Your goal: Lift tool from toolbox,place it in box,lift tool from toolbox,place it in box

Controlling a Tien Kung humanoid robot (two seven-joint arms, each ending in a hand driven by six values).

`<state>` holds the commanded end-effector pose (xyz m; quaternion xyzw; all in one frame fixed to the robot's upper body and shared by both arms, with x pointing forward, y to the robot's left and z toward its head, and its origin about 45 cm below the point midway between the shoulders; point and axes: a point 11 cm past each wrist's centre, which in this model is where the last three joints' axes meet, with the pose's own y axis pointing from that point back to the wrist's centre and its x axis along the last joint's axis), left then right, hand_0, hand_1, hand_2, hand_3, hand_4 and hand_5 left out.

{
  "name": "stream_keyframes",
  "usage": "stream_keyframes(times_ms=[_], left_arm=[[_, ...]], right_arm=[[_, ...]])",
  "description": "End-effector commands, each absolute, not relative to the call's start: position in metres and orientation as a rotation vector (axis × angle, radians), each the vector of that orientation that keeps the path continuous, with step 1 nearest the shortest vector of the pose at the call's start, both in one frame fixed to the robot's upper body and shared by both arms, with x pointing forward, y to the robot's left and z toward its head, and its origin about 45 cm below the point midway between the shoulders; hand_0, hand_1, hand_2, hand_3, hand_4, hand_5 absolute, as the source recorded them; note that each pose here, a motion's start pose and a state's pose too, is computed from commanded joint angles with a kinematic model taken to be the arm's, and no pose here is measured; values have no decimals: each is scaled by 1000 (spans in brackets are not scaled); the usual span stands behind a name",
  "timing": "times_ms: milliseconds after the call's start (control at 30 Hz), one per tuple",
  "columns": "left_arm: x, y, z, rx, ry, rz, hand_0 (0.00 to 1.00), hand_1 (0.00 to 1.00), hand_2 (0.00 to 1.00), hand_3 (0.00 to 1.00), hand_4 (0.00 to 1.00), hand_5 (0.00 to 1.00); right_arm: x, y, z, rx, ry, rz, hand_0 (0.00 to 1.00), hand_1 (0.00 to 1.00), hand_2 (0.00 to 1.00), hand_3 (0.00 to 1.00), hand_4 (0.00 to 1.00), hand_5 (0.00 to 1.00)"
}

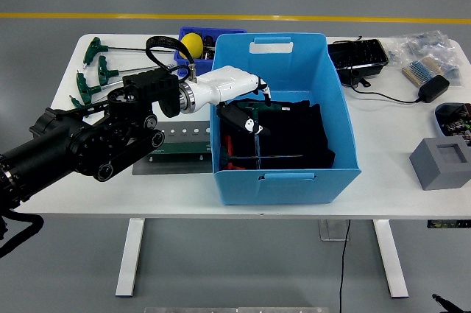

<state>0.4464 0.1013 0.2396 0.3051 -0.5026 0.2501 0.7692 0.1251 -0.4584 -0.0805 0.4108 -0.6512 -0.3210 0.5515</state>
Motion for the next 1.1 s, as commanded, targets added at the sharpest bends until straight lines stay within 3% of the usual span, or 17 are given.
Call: stream_keyframes(times_ms=[200,433,467,633,667,767,1100], left_arm=[[442,114,251,537,-1021,730,746,780,846,692,948,653],[431,159,263,350,-854,1083,771,791,856,725,950,663],[431,169,263,333,-824,1131,740,761,817,717,948,671],[420,227,244,324,-632,1334,740,761,817,717,948,671],[416,237,236,321,-584,1367,615,648,734,708,946,692],[402,262,211,287,-430,1468,615,648,734,708,946,692],[364,291,166,161,-80,1500,647,675,755,722,941,713]], right_arm=[[126,-459,-80,974,-1547,-759,620,598,670,568,826,684],[130,-461,-78,975,-1568,-755,620,597,669,568,826,684],[130,-461,-78,975,-1570,-755,620,596,668,568,825,683],[132,-462,-77,975,-1576,-751,620,596,668,568,825,683],[132,-462,-77,975,-1578,-750,620,595,667,567,824,682],[133,-462,-77,976,-1585,-751,620,595,667,567,824,682],[128,-459,-79,974,-1569,-760,617,597,668,566,822,681]])
